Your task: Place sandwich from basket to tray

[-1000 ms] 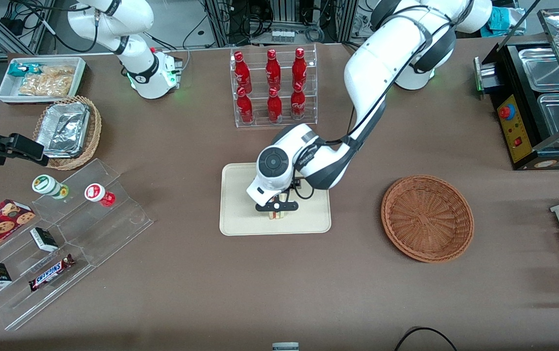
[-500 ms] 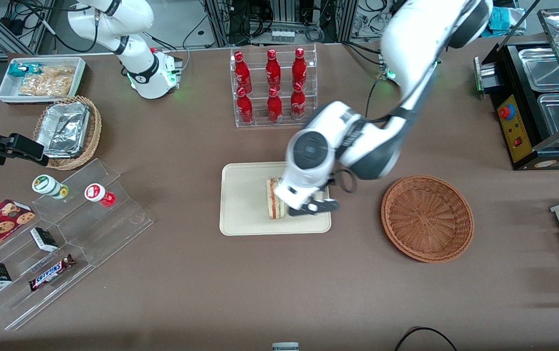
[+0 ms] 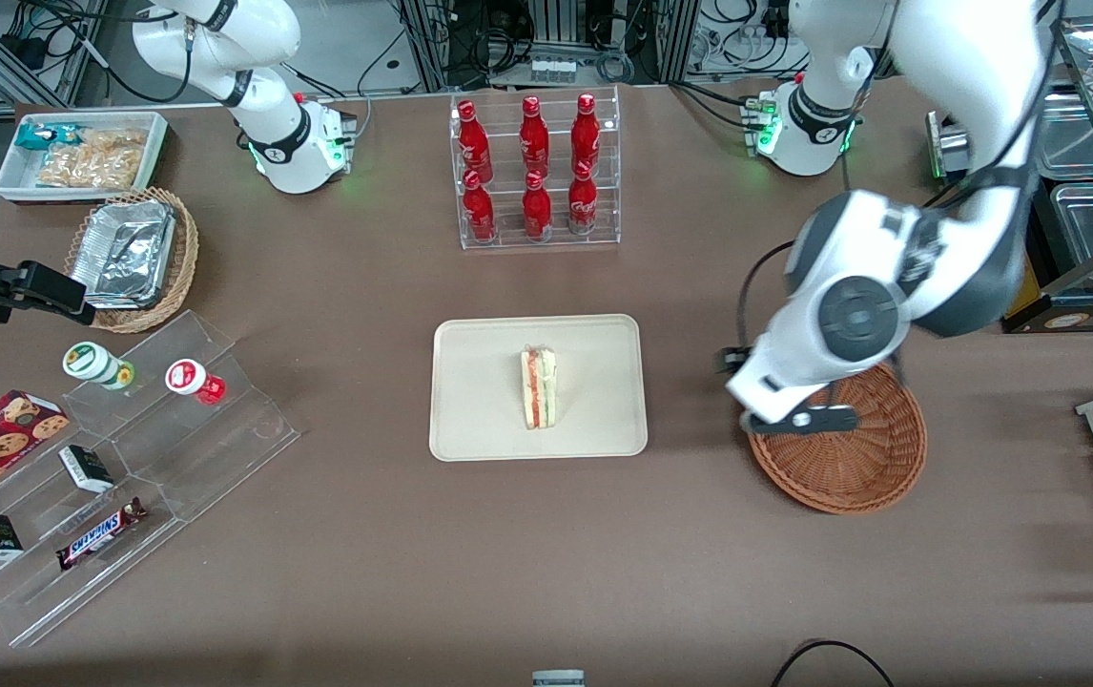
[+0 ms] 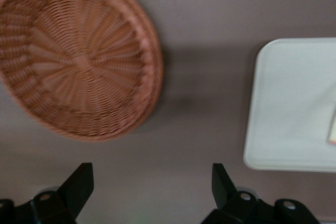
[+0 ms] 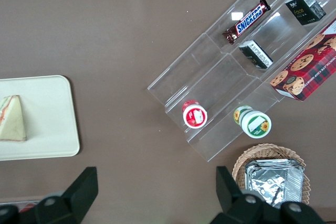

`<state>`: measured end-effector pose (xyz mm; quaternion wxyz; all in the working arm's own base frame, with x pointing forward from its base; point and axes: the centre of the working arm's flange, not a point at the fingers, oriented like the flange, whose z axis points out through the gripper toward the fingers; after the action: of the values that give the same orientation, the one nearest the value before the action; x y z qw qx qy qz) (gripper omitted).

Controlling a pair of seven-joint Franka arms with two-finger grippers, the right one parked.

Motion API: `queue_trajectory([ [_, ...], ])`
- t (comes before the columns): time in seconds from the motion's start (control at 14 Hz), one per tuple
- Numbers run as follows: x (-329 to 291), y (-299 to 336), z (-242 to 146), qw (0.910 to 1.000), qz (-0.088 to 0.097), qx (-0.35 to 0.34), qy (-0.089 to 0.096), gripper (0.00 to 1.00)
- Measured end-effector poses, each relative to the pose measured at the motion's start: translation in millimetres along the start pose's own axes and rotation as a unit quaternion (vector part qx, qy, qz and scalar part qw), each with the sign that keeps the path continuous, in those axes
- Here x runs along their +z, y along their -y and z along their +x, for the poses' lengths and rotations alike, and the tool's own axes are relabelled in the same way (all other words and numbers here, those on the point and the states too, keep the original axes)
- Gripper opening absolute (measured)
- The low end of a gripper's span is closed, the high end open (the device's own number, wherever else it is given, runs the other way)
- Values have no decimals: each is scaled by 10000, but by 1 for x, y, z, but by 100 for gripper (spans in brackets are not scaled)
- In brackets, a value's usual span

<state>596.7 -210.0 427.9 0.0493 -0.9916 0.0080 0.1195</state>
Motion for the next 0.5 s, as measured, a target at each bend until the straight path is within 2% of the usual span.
queue_trajectory([
  [0.14,-25,44,-20,9998,80,95,136,100],
  [0.21,-42,63,-31,9998,98,74,139,100],
  [0.5,-101,104,-78,9997,159,-151,-48,100],
])
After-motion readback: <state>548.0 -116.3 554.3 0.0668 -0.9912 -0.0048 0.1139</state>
